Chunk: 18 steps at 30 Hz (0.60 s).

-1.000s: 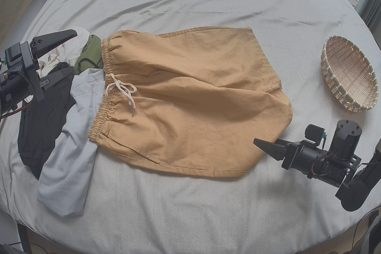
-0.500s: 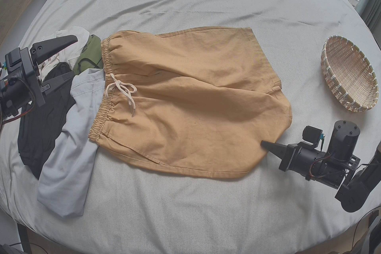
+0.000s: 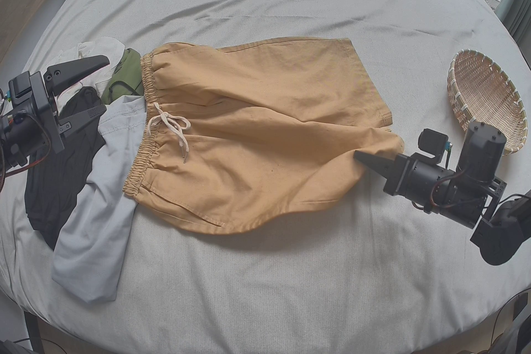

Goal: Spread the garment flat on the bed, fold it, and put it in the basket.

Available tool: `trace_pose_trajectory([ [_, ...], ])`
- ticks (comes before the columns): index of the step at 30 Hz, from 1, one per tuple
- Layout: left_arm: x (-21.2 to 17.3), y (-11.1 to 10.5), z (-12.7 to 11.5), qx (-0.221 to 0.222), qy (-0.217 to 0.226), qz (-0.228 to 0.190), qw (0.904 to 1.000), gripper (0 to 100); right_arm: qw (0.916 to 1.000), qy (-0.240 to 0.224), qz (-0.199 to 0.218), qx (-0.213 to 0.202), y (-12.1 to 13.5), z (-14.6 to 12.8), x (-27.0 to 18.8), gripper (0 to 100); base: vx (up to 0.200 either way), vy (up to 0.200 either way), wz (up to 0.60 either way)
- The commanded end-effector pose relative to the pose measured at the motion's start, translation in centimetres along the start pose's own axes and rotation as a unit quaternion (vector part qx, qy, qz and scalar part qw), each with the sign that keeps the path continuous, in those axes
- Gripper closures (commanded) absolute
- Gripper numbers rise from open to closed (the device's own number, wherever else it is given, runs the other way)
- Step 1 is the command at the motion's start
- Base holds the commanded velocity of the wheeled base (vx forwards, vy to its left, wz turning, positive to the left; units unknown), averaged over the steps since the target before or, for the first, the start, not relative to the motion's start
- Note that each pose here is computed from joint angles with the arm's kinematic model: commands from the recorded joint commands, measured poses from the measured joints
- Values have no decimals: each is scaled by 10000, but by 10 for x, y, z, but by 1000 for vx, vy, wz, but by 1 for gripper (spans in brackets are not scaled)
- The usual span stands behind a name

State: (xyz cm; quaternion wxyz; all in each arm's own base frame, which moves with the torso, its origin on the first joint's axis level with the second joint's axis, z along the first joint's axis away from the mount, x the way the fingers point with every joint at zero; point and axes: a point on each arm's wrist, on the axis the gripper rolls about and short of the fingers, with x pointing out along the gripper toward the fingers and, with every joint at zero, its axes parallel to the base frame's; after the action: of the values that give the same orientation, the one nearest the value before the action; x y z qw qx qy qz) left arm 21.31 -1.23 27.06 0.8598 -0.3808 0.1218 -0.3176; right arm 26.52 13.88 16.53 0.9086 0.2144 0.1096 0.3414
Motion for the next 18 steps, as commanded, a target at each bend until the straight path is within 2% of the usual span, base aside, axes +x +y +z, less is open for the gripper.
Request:
trace_pose_trajectory([
  [1,1,3,0,-33,15,39,10000,0,10000,26,14,6,-7,-1,23,100,0,0,0],
  [12,6,9,-1,-96,81,90,9999,0,9999,-120,53,-33,-20,7,61,100,0,0,0],
  [17,7,12,-2,-123,108,121,9998,0,10000,-41,13,-15,-22,6,67,100,0,0,0],
  [18,7,13,-3,-130,120,134,9998,0,10000,-57,30,-14,-21,7,68,0,0,0,0],
])
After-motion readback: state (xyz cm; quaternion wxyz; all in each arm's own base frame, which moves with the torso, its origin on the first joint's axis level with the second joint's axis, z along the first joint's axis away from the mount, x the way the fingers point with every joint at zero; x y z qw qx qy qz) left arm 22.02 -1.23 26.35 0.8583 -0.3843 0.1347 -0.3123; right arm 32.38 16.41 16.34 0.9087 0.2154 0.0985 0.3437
